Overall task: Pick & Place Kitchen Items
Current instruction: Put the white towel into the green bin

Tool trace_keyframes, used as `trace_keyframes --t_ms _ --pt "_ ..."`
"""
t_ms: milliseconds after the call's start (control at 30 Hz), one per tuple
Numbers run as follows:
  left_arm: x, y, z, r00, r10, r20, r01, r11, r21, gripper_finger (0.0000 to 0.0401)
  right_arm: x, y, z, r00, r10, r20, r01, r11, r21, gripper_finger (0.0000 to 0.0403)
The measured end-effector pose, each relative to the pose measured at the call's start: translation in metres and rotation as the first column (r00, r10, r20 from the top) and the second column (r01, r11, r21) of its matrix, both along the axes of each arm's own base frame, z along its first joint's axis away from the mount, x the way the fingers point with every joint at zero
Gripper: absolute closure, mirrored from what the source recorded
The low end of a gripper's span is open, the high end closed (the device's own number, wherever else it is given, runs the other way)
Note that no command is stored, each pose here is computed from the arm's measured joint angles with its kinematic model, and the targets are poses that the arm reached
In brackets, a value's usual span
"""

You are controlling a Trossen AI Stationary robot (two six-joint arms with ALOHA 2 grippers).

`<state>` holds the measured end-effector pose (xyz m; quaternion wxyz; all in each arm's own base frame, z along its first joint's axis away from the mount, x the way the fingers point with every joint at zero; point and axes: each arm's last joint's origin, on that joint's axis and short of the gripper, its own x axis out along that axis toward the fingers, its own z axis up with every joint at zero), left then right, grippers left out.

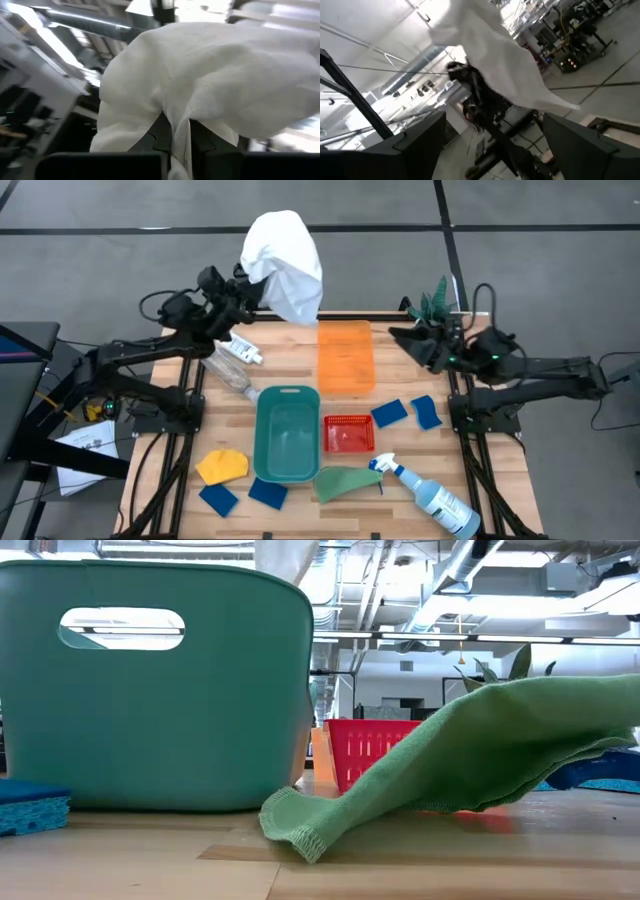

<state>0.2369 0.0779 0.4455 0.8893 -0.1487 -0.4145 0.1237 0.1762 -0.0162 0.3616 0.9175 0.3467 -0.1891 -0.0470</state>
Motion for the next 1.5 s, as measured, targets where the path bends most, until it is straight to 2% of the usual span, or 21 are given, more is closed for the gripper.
trace_keyframes --t_ms 133,300,467,633,733,867,1000,1167,1267,1500 --pt "0.013 -0.009 0.014 0.996 -0.089 0.013 0.088 0.994 0.059 0.0393 0.022 -0.005 -0.006 1.000 0.017 0.022 -0.016 1.000 -0.021 0.0081" --pt "0.030 -0.017 0.019 0.990 -0.144 0.006 0.143 0.986 0.080 0.0393 0.050 -0.013 -0.016 0.996 0.043 0.073 -0.040 0.998 -0.045 0.0081" --pt "0.046 -0.020 0.016 0.986 -0.168 -0.013 0.168 0.983 0.071 0.0393 0.081 -0.017 -0.024 0.979 0.153 0.133 -0.146 0.988 -0.059 0.0075" --pt "0.057 -0.022 0.012 0.982 -0.184 -0.029 0.186 0.981 0.061 0.0393 0.113 -0.019 -0.015 0.958 0.248 0.143 -0.236 0.967 -0.092 0.0045" --pt "0.057 -0.022 0.013 0.982 -0.186 -0.023 0.187 0.980 0.063 0.0393 0.124 -0.020 -0.001 0.947 0.282 0.157 -0.258 0.953 -0.157 0.0029" --pt "0.055 -0.023 0.014 0.980 -0.196 -0.031 0.198 0.978 0.070 0.0393 0.128 -0.026 0.015 0.956 0.250 0.154 -0.214 0.953 -0.216 0.0022" --pt "0.057 -0.028 0.013 0.974 -0.222 -0.052 0.225 0.971 0.074 0.0393 0.130 -0.035 0.026 0.971 0.210 0.114 -0.180 0.956 -0.230 0.0021" --pt "0.065 -0.034 0.005 0.956 -0.251 -0.154 0.259 0.965 0.034 0.0393 0.130 -0.041 0.042 0.977 0.190 0.092 -0.157 0.945 -0.289 0.0022" --pt "0.067 -0.038 0.003 0.949 -0.263 -0.174 0.272 0.962 0.025 0.0393 0.131 -0.042 0.048 0.982 0.176 0.068 -0.147 0.940 -0.309 0.0022" --pt "0.072 -0.045 -0.004 0.925 -0.286 -0.249 0.293 0.956 -0.011 0.0392 0.128 -0.043 0.064 0.982 0.159 0.106 -0.112 0.929 -0.352 0.0022"
